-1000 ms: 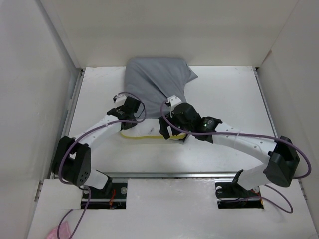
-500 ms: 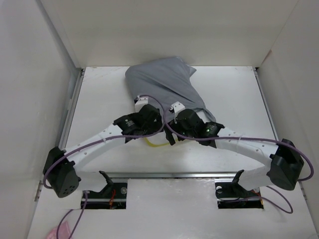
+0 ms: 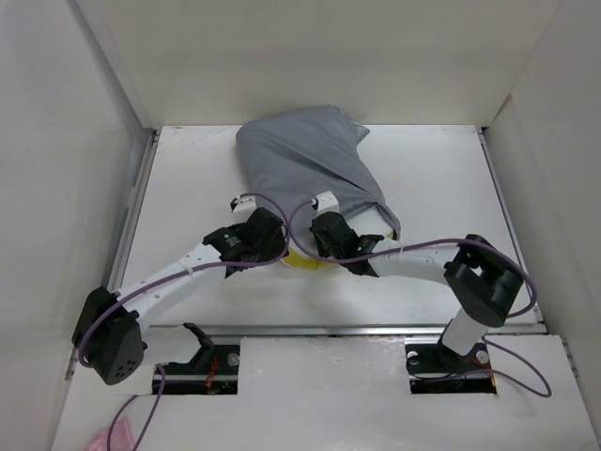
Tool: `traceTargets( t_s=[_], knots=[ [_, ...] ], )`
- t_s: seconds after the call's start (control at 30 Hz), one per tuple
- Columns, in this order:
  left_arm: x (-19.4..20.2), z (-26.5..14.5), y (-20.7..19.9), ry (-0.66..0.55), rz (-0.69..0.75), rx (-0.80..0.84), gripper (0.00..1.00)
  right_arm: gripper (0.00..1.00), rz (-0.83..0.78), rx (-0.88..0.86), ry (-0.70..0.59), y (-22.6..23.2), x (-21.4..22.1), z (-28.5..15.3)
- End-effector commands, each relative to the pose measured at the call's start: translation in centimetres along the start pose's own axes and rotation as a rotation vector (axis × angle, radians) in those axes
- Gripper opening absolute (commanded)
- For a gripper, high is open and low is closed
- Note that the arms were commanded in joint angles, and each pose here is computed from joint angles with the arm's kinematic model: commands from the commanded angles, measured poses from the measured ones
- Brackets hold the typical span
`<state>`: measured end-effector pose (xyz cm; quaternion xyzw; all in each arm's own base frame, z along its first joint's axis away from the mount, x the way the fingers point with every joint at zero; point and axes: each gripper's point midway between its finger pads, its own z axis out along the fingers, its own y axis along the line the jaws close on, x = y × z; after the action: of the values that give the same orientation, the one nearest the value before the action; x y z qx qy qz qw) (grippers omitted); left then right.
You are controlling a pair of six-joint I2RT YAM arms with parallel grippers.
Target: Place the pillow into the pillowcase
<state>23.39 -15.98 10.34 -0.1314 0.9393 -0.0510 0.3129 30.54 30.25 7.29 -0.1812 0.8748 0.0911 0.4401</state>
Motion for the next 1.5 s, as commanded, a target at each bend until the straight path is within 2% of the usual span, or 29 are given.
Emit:
traceTargets(
  t_s=[0.0,0.2,0.4,0.5,0.53,0.63,0.67,0.77,0.8,0.9,0.93,0.97,1.0,1.07,1.17,1.2,1.37,1.47],
  knots=[
    [-1.4,-0.4,-0.7,-0.053,-0.050,0.062,0.92,0.00,0.094,0.020,-0.034,0.0,-0.7,0.6],
    [-0.1,0.8,-0.4,-0.037,0.002,0.069,0.90,0.00,0.180,-0.009,-0.149,-2.5,-6.0,-3.5],
    [-0.1,2.7,0.0,-0.047,0.019,0.016,0.89,0.00,0.169,-0.043,-0.214,-3.2,-9.3,-7.1],
    [-1.0,4.0,-1.0,-0.072,0.024,0.028,0.87,0.00,0.156,-0.034,-0.228,-3.8,-10.4,-7.8],
    [-2.4,3.9,-2.9,-0.106,0.013,0.082,0.87,0.00,0.156,-0.034,-0.228,-3.8,-10.4,-7.8],
    [-3.5,4.2,-5.3,-0.122,0.042,0.151,0.81,0.00,0.148,-0.034,-0.224,-4.1,-10.7,-8.0],
    [-4.4,4.0,-6.5,-0.140,0.039,0.188,0.76,0.00,0.151,-0.037,-0.232,-4.0,-11.1,-8.1],
    [-5.3,4.4,-7.4,-0.154,0.060,0.180,0.05,0.00,0.159,-0.027,-0.252,-4.3,-11.7,-8.4],
    [-5.6,4.3,-7.3,-0.158,0.061,0.170,0.00,0.00,0.182,-0.024,-0.274,-4.3,-12.2,-8.5],
    [-5.3,1.7,-8.8,-0.158,0.104,0.227,0.00,0.00,0.229,0.026,-0.323,-5.1,-12.8,-8.0],
    [-5.1,0.2,-9.4,-0.169,0.113,0.263,0.00,0.00,0.273,0.038,-0.385,-5.2,-14.3,-7.9],
    [-5.6,-3.0,-10.2,-0.198,0.106,0.346,0.00,0.00,0.320,0.063,-0.411,-5.6,-14.4,-7.5],
    [-4.4,-5.2,-11.1,-0.187,0.139,0.415,0.00,0.00,0.381,0.131,-0.462,-6.9,-15.0,-7.6],
    [-4.1,-10.5,-11.9,-0.195,0.109,0.570,0.00,0.00,0.487,0.116,-0.598,-7.1,-17.6,-8.2],
    [-1.9,-14.5,-11.9,-0.113,0.133,0.699,0.00,0.00,0.625,0.113,-0.770,-8.0,-20.5,-9.8],
    [-2.3,-16.3,-11.6,-0.122,0.124,0.744,0.00,0.00,0.663,0.109,-0.799,-8.1,-21.0,-9.9],
    [-2.0,-21.3,-11.9,-0.055,0.158,0.892,0.00,0.00,0.781,0.063,-0.955,-7.7,-23.1,-9.8],
    [-2.8,-20.9,-11.2,-0.080,0.148,0.832,0.00,0.00,0.734,-0.065,-0.968,-5.2,-23.4,-8.5]
  ],
)
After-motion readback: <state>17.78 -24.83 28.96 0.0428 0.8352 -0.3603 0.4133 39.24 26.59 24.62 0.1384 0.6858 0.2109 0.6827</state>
